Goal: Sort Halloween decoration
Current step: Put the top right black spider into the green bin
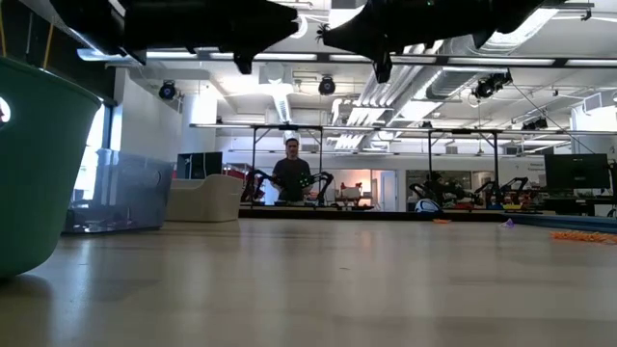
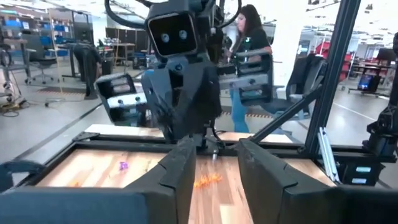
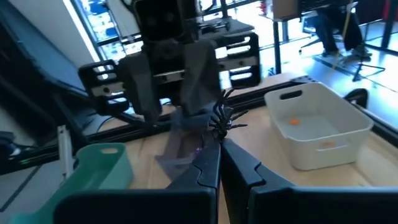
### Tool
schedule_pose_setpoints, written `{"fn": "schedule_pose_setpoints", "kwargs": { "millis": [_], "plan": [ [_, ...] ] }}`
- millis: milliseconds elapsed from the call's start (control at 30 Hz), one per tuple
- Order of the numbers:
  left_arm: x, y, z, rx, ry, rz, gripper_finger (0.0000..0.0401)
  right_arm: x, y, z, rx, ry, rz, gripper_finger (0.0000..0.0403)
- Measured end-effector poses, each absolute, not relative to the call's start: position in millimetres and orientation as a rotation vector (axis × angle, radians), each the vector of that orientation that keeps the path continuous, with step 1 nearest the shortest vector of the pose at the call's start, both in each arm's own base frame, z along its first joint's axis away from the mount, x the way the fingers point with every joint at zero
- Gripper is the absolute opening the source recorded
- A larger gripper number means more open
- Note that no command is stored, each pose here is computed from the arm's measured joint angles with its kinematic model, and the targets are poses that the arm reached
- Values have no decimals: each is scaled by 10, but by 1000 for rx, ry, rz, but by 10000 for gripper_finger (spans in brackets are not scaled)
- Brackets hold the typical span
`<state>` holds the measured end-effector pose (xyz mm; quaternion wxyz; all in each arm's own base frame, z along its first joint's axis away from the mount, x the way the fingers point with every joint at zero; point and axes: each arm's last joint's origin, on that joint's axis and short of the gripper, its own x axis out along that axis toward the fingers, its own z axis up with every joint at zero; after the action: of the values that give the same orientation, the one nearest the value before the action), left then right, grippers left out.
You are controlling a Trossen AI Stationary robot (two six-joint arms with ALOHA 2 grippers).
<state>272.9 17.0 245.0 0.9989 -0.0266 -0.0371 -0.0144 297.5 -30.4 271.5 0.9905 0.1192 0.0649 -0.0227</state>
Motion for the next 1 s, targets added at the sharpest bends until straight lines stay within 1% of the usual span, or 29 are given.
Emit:
{"fn": "schedule_pose_setpoints", "kwargs": {
  "millis": [200, 400, 1000],
  "plan": [
    [2904, 122, 2485, -17, -74, -48, 143, 2983, -189, 2708, 237, 141, -8, 0],
    [2954, 93, 2499, 9, -75, -57, 162, 2986, -124, 2704, 227, 150, 13, 0],
    [2948, 87, 2507, 9, -75, -52, 166, 2980, -139, 2692, 226, 166, 6, 0]
  ]
}}
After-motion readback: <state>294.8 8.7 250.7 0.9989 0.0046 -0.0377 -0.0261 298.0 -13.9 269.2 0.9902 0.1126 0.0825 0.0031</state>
